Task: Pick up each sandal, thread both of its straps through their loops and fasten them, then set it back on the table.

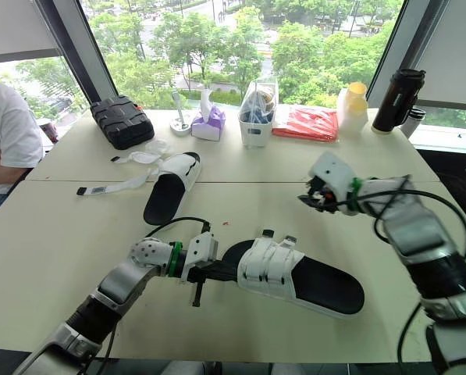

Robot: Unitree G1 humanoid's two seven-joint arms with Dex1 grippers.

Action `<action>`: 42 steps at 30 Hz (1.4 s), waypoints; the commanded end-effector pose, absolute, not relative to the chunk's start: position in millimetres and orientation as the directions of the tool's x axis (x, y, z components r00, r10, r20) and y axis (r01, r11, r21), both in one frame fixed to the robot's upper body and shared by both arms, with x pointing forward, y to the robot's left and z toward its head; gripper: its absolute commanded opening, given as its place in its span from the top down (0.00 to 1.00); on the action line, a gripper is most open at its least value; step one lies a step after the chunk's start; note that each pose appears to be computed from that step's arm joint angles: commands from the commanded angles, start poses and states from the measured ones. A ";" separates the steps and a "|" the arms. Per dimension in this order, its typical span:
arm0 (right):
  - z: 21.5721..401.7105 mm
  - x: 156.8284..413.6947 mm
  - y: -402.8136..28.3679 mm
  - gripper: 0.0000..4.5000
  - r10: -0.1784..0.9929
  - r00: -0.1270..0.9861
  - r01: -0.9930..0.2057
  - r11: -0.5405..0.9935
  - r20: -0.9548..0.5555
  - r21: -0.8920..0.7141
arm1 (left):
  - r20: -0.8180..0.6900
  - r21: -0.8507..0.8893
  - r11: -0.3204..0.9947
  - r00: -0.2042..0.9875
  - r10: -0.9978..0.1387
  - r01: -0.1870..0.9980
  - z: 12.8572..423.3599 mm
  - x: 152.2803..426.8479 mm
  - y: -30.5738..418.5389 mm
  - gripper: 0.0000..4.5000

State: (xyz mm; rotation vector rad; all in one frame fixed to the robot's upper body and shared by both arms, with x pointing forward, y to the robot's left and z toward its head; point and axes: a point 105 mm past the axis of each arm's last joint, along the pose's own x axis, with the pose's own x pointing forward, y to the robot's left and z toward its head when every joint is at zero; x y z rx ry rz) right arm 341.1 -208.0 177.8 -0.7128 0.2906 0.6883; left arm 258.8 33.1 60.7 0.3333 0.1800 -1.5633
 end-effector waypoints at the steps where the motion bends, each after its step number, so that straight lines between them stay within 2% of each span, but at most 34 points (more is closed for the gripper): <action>1: 185.3 317.4 -203.3 0.56 0.538 0.730 -0.665 0.416 -0.421 -0.620 | -0.409 -0.021 0.005 -0.004 -0.913 1.000 25.5 246.5 45.8 1.00; 5: 172.1 287.3 -204.1 0.56 0.580 0.676 -0.689 0.279 -0.454 -0.669 | -0.297 0.079 0.083 0.103 -0.949 0.993 61.8 258.4 58.4 1.00; 10: 171.2 279.7 -206.4 0.56 0.595 0.683 -0.662 0.260 -0.423 -0.703 | -0.253 0.081 0.118 0.135 -0.958 0.990 77.2 252.9 76.2 1.00; 15: 170.6 269.8 -204.4 0.56 0.622 0.663 -0.633 0.168 -0.416 -0.756 | -0.191 0.111 0.181 0.200 -0.961 0.977 105.2 239.4 104.2 1.00; 19: 168.4 259.6 -197.4 0.56 0.651 0.621 -0.640 0.102 -0.435 -0.762 | -0.165 0.185 0.235 0.266 -0.950 0.954 125.1 244.2 115.8 1.00; 22: 169.2 250.4 -187.1 0.38 0.686 0.573 -0.647 0.043 -0.449 -0.761 | -0.155 0.232 0.271 0.311 -0.938 0.934 139.9 251.1 125.2 1.00; 25: 166.7 243.2 -184.3 0.06 0.693 0.539 -0.647 -0.024 -0.479 -0.762 | -0.149 0.255 0.285 0.329 -0.932 0.924 149.6 255.1 129.0 1.00; 26: 165.8 240.3 -183.1 0.01 0.697 0.527 -0.640 -0.051 -0.486 -0.767 | -0.145 0.263 0.288 0.333 -0.932 0.921 152.4 256.3 129.5 1.00; 33: 160.7 227.6 -161.9 0.01 0.758 0.475 -0.554 -0.136 -0.447 -0.821 | -0.138 0.273 0.311 0.357 -0.924 0.910 155.5 263.1 132.8 1.00; 42: 136.1 251.4 -135.7 0.01 0.800 0.448 -0.348 -0.256 -0.400 -0.902 | -0.097 0.247 0.352 0.385 -0.918 0.903 161.9 269.1 129.2 1.00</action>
